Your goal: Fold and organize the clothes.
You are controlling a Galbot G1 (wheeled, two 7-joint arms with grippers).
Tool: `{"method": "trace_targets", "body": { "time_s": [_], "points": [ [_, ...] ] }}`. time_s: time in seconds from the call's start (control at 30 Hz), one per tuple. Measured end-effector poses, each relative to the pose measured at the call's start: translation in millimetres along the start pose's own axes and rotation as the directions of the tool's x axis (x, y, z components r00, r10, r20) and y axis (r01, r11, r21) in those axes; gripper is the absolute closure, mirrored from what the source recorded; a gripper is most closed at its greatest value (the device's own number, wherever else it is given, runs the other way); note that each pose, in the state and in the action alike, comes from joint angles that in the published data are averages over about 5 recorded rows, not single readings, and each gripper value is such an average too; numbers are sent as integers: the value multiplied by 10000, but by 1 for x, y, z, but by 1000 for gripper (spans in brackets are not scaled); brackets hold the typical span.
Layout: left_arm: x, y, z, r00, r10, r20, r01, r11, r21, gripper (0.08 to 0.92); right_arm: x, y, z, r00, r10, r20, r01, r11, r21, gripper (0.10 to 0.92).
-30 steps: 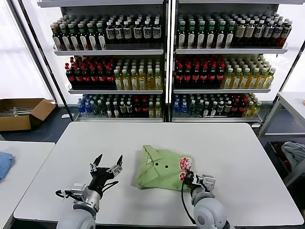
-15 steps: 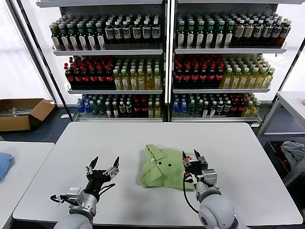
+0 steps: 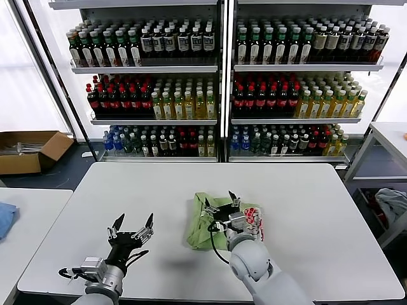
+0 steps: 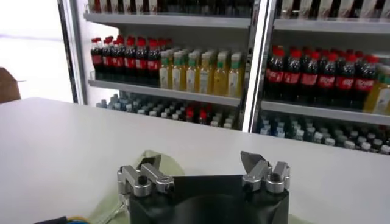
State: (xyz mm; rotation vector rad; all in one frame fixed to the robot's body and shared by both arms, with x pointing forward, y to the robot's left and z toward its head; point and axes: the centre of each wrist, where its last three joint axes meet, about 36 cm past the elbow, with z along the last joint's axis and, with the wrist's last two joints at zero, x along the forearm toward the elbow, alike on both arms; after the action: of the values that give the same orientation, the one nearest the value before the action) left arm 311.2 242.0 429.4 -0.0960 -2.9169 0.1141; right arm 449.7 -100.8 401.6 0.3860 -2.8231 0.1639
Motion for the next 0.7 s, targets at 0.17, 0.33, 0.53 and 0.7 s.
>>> {"method": "trace_targets", "body": {
  "time_s": [0.17,0.33,0.53,0.7],
  "points": [
    [4,0,4,9999,-45,-121,45,10000,-47,177,-8,4,9,9995,58,-313,-60,10000,-71,200],
    [6,-2,7,9998,-50,-175,49,10000,-68,177,-10,7,24,9979,107,-634,-129,9993,-347,200],
    [9,0,8,9997,-102,-211,98,9998,-170,177,-9,12,43,9962,98,-863,-147,9983,-561,200],
    [11,3,5,9998,-183,-85,180,9994,-279,177,-7,9,48,9979,94,-649,-134,9980,-616,200]
  ]
}}
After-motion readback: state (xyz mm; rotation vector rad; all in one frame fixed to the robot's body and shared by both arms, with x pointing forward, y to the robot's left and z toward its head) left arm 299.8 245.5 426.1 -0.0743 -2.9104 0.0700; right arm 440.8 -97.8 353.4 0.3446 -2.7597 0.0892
